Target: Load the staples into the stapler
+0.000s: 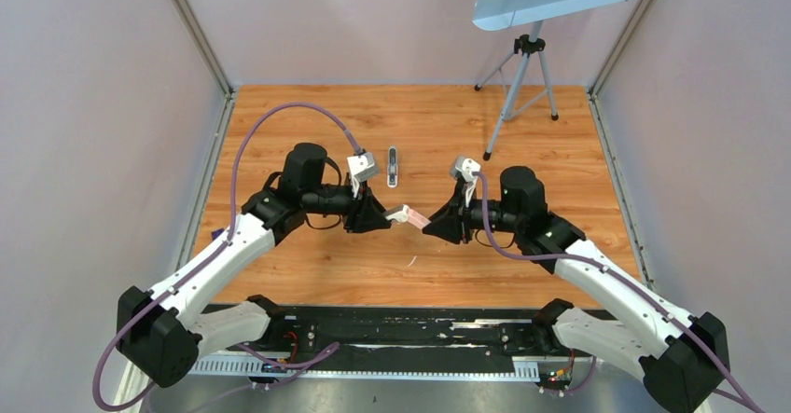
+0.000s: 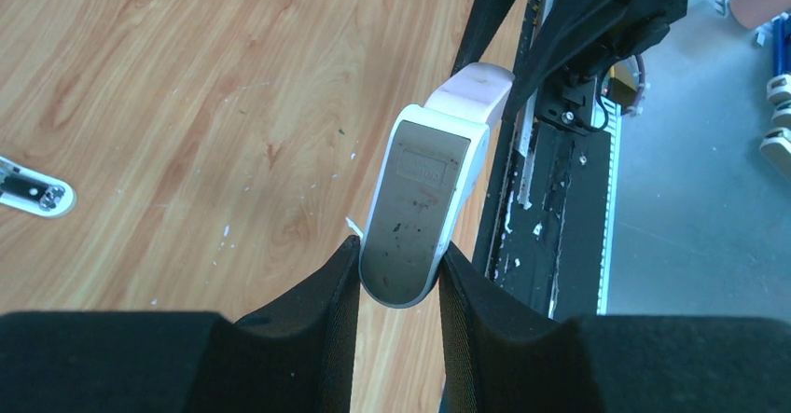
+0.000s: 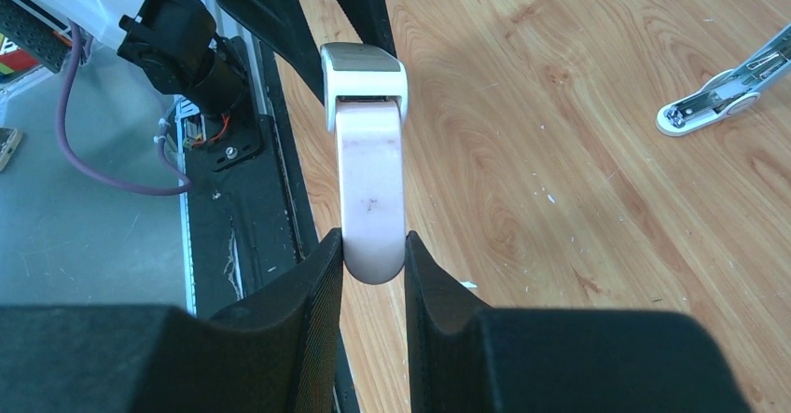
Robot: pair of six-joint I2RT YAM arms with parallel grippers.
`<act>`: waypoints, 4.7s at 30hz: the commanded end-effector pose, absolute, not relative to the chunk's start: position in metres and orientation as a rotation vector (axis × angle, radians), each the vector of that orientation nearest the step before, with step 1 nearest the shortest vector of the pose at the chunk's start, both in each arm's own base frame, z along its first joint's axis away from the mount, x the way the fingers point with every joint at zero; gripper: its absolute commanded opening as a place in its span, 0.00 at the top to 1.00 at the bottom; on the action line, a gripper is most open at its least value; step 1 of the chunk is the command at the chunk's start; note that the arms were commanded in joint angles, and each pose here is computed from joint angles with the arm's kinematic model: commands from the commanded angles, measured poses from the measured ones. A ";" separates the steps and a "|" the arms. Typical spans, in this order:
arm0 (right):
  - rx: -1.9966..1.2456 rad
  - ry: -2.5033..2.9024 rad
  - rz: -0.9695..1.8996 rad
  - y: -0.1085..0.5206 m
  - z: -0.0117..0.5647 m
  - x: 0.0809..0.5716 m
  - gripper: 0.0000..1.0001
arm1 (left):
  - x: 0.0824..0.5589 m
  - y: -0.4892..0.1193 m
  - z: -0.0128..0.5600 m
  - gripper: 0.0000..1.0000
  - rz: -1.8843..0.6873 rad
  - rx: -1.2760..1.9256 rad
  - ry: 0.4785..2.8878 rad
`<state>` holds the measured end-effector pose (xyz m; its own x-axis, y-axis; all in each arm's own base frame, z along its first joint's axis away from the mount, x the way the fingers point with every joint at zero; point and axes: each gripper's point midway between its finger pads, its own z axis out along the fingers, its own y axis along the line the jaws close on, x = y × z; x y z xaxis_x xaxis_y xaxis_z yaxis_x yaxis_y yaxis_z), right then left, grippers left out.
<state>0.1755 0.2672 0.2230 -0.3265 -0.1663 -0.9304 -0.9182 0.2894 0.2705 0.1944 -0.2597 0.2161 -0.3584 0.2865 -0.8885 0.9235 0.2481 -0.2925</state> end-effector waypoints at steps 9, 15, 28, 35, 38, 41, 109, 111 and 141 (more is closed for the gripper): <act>-0.941 1.715 1.115 0.268 0.214 0.184 0.67 | 0.212 -0.259 0.225 1.00 -1.110 0.861 1.845; -0.946 1.720 1.119 0.271 0.212 0.187 0.53 | 0.219 -0.264 0.227 1.00 -1.148 0.778 1.831; -0.474 1.788 1.172 0.260 0.229 0.207 0.03 | 0.235 -0.266 0.234 1.00 -1.190 0.562 1.824; -0.027 1.775 1.380 0.261 0.248 0.223 0.06 | 0.239 -0.264 0.250 1.00 -1.257 0.395 1.741; 0.036 1.721 1.440 0.266 0.257 0.227 0.07 | 0.239 -0.264 0.261 1.00 -1.288 0.354 1.703; 0.010 1.673 1.466 0.275 0.270 0.230 0.07 | 0.238 -0.266 0.274 1.00 -1.350 0.312 1.666; -0.299 2.407 0.495 0.200 0.161 0.369 0.86 | 0.237 -0.175 0.188 0.00 -0.579 0.474 2.028; -0.308 2.459 0.411 0.194 0.153 0.377 0.86 | 0.235 -0.178 0.190 0.00 -0.597 0.488 2.024; -0.250 2.779 0.117 0.192 0.029 0.439 0.72 | 0.236 -0.162 0.197 0.00 -0.498 0.484 2.004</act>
